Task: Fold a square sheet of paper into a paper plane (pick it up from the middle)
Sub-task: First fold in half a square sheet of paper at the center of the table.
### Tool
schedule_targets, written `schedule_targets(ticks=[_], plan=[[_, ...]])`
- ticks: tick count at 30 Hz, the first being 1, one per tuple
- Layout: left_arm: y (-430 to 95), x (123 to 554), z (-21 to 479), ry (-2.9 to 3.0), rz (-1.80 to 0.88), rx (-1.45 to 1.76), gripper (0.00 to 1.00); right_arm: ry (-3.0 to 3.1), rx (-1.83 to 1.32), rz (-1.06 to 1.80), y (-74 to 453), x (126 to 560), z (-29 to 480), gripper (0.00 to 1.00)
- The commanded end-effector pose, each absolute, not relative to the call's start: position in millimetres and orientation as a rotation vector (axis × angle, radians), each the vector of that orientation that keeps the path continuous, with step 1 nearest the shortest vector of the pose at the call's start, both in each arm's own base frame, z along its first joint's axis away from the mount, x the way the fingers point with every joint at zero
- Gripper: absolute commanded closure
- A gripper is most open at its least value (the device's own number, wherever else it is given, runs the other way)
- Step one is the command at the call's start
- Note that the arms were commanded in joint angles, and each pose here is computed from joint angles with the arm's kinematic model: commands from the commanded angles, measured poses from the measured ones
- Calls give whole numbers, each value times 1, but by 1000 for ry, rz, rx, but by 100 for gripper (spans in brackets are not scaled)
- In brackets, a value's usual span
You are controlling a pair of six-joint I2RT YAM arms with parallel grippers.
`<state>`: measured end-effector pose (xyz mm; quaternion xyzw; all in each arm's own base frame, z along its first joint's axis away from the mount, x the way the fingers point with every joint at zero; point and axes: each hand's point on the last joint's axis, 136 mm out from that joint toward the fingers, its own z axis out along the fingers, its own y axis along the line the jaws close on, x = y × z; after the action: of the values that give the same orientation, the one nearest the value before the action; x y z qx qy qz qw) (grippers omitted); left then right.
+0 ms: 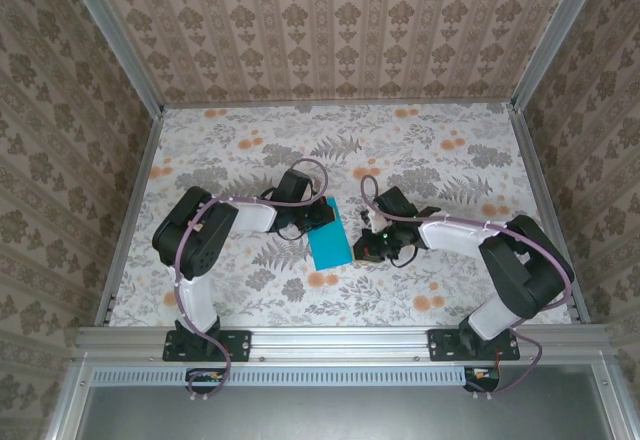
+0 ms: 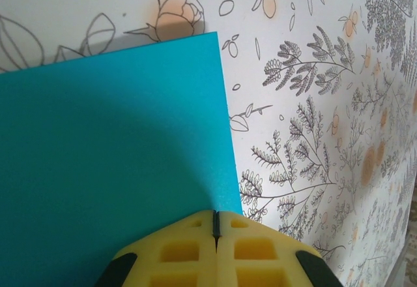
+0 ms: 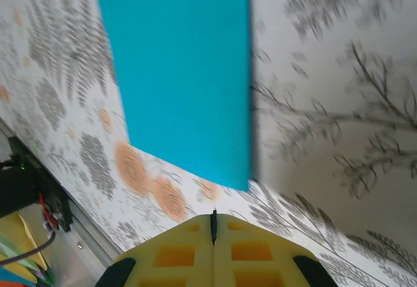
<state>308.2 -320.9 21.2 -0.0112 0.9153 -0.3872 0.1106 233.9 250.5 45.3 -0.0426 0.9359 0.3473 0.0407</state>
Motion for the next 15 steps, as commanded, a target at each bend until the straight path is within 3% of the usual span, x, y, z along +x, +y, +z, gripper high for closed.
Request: schedule_targets(ticks=[1,7,15], plan=[[-310,292,2,2788,-1039,21,98,2711,-137,1061,261,277,69,100],[-323,302,32,2705,-1086,128,91,2722,-79,1093,277,309,56,100],[-339,308,58,2597,-1185,235,88,2822,-23,1093,278,304,22,100]])
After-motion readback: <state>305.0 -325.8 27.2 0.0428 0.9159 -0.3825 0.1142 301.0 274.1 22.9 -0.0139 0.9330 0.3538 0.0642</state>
